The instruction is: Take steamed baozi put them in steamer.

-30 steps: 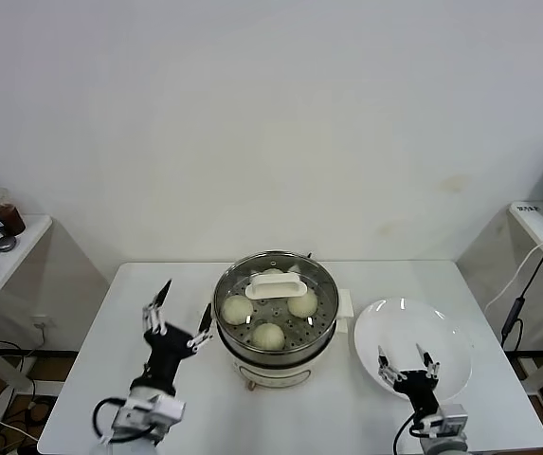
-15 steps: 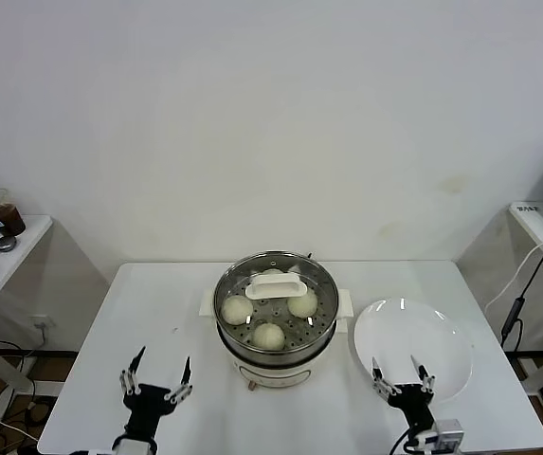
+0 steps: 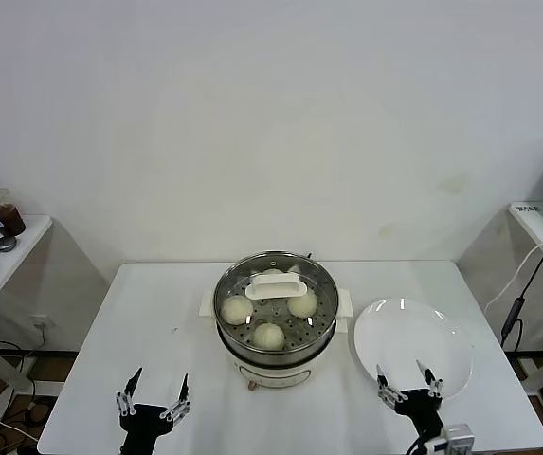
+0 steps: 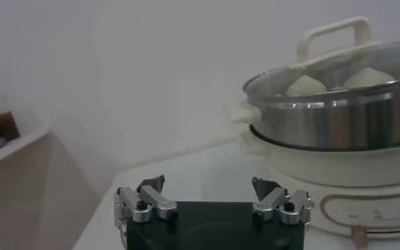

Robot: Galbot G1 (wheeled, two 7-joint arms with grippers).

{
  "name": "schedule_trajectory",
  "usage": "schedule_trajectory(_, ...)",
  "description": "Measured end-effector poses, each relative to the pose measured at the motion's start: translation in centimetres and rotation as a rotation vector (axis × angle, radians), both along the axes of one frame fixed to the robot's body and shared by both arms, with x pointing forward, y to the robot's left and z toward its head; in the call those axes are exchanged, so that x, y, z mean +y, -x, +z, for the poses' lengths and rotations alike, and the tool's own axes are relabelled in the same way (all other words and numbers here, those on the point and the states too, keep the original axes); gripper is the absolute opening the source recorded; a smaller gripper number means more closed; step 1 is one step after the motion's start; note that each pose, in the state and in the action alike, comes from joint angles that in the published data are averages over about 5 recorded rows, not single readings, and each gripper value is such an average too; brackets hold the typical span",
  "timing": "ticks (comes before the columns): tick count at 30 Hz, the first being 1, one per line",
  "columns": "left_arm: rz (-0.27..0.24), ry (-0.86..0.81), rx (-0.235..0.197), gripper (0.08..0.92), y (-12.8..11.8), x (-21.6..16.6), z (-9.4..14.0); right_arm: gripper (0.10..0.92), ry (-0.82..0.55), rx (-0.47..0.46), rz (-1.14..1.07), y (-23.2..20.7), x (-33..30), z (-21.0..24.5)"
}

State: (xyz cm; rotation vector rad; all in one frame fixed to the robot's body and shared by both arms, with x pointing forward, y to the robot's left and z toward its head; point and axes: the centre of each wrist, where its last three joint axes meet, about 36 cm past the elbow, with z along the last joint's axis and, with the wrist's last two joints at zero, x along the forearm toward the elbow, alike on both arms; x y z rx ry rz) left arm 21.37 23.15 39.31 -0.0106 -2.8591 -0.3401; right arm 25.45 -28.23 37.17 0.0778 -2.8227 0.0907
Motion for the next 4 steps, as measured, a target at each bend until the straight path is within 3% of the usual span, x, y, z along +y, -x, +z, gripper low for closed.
schedule_trajectory(4,0.007,0.01,0.007,0.823,0.31,-0.01,-0.03,0.823,0.004,0.003,0.006,0.26,0.05,0.43)
